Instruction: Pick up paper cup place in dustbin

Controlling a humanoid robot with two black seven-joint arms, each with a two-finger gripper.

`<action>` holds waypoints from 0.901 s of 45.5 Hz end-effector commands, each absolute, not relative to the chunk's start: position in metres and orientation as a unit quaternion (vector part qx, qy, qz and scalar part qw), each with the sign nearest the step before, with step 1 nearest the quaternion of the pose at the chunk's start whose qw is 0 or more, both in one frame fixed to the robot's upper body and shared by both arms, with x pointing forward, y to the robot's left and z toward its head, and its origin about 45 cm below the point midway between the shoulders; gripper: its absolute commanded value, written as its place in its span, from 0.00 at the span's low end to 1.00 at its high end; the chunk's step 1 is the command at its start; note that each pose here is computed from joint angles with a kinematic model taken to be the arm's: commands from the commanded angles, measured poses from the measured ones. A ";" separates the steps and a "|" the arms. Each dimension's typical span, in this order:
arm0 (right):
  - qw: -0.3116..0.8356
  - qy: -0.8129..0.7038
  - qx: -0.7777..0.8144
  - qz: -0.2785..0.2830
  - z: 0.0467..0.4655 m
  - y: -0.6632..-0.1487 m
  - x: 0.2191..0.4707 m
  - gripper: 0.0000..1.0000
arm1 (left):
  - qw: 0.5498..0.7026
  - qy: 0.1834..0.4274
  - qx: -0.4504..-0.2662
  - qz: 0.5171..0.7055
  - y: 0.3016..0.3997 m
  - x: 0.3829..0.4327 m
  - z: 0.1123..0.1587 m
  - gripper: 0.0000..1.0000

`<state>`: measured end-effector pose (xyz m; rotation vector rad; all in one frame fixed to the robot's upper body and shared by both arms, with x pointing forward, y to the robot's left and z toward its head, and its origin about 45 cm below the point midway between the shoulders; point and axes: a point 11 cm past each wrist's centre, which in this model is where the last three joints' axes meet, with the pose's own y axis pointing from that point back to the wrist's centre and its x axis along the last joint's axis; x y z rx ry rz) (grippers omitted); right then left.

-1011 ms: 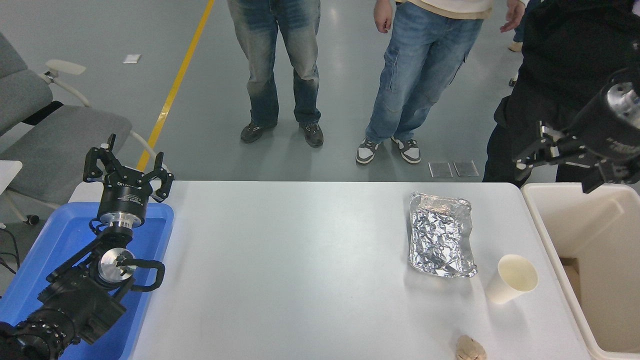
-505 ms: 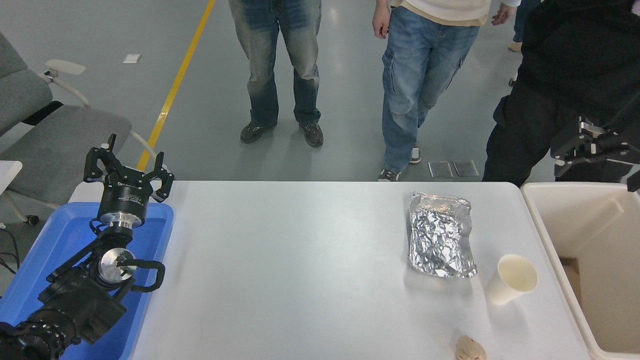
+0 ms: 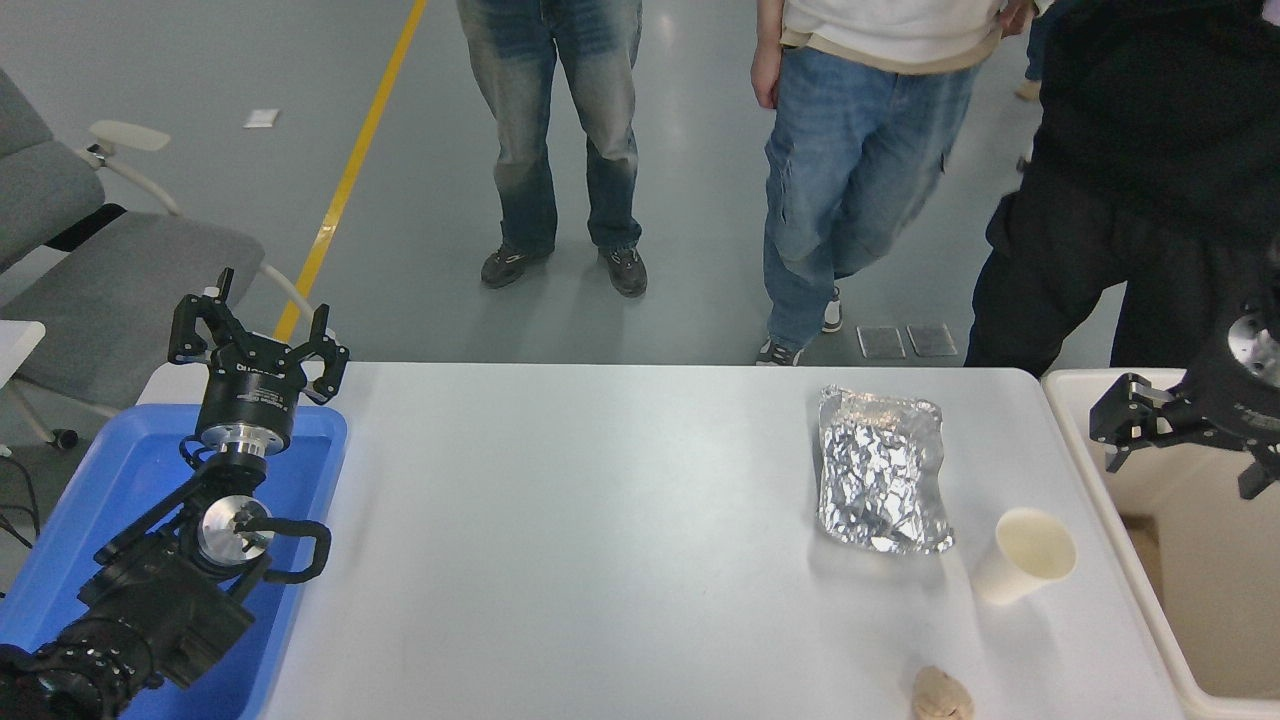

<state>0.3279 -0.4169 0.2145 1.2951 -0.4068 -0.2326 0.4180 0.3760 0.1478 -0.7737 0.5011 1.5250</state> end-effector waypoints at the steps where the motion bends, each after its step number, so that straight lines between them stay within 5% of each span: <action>1: 0.768 -0.226 0.591 -0.104 0.154 -0.424 0.314 0.99 | 0.629 0.219 -0.338 0.666 0.3758 0.4180 0.1476 0.99; 27: 0.738 -0.247 0.616 -0.123 0.120 -0.411 0.314 0.94 | 0.628 0.218 -0.337 0.666 0.3765 0.4179 0.1479 0.99; 37: 0.738 -0.253 0.614 -0.119 0.118 -0.411 0.315 0.76 | 0.629 0.219 -0.338 0.665 0.3754 0.4181 0.1479 0.99; 41: 0.735 -0.254 0.616 -0.126 0.118 -0.409 0.315 0.53 | 0.629 0.219 -0.338 0.666 0.3758 0.4180 0.1476 0.99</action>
